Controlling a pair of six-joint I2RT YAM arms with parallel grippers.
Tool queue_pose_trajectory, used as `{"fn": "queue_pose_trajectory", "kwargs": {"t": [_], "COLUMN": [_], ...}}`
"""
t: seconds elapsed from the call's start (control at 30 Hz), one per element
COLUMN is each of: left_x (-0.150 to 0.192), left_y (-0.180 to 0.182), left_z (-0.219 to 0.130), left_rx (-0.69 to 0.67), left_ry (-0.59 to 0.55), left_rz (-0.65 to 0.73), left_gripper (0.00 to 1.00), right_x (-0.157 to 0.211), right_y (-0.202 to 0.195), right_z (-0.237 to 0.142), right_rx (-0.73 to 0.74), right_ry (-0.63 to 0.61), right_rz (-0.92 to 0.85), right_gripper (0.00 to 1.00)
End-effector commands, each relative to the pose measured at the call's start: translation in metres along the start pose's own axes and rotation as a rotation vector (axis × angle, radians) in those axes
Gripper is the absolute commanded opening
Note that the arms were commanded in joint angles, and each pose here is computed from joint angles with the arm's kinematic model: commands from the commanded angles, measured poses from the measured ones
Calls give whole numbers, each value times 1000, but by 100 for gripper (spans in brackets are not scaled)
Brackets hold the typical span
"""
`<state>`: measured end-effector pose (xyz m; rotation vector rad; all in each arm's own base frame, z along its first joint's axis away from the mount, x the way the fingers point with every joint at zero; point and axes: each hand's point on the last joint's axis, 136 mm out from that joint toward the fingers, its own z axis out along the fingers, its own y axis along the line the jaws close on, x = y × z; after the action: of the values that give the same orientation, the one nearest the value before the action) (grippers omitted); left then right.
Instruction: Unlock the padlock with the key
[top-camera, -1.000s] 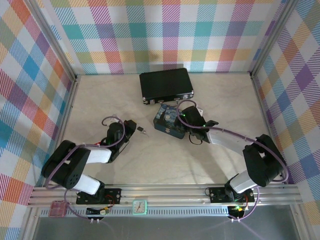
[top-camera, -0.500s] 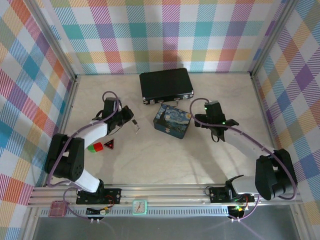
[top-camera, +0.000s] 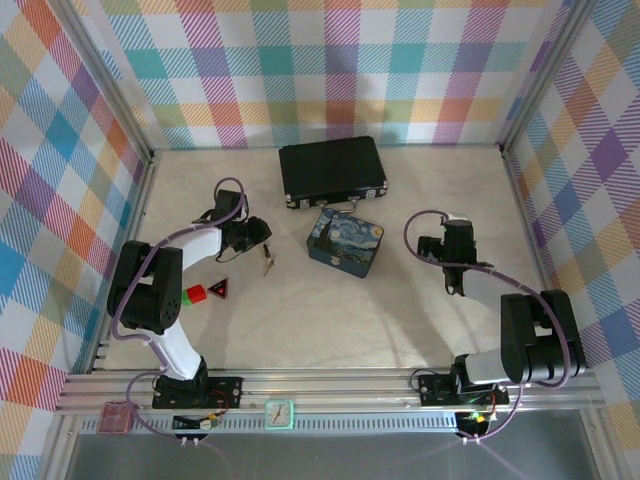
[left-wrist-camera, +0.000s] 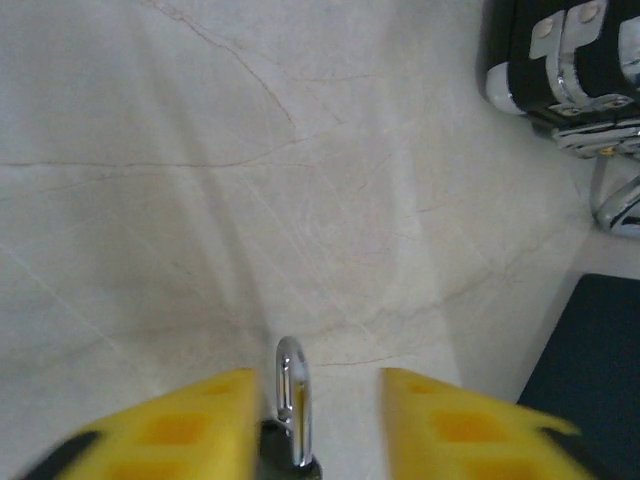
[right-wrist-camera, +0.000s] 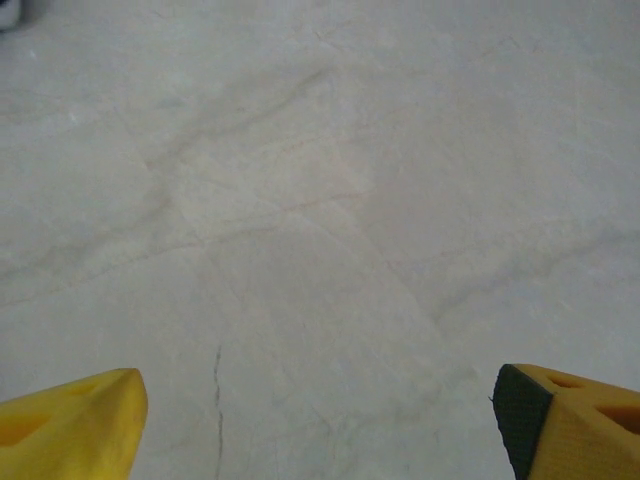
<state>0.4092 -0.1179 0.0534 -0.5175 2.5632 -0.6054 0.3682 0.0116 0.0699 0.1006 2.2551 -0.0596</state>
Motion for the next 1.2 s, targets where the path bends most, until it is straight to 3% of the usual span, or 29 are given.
{"fn": "queue_pose_trajectory", "kwargs": {"t": [0.0,0.13,0.17,0.33,0.43,0.6,0.87,1.0,1.03,1.17], "left_x": [-4,-16,-20,-39,-46,-53,-57,-52,-57,-59], "left_y": [7,3,1,3,22,55,96,104,101,98], "left_z": [-7,-28,-35,-83,-109,-138,-128,-105,-106,-105], "left_rx": [-42,-64,-67,-150,-259,-398,-547,-503,-483,-462], "left_ry": [-1,-59,-75,-205,-314,-493,-604,-673,-733,-740], "left_rz": [-4,35,50,178,249,293,348,414,434,451], "left_gripper": [66,97,100,100,100,100,100,100,100,100], "right_x": [-37,-47,-48,-43,-42,-36,-35,-35,-35,-35], "right_y": [8,7,7,13,9,0,2,6,6,6], "right_z": [0,1,3,15,8,9,9,9,9,9], "right_rx": [-47,-50,-49,-90,-113,-134,-138,-160,-161,-162], "right_ry": [-171,-236,-250,-217,-274,-319,-308,-301,-300,-302], "right_rz": [-15,-36,-38,-54,-24,20,18,2,2,2], "right_gripper": [90,90,90,92,100,99,99,99,99,99]}}
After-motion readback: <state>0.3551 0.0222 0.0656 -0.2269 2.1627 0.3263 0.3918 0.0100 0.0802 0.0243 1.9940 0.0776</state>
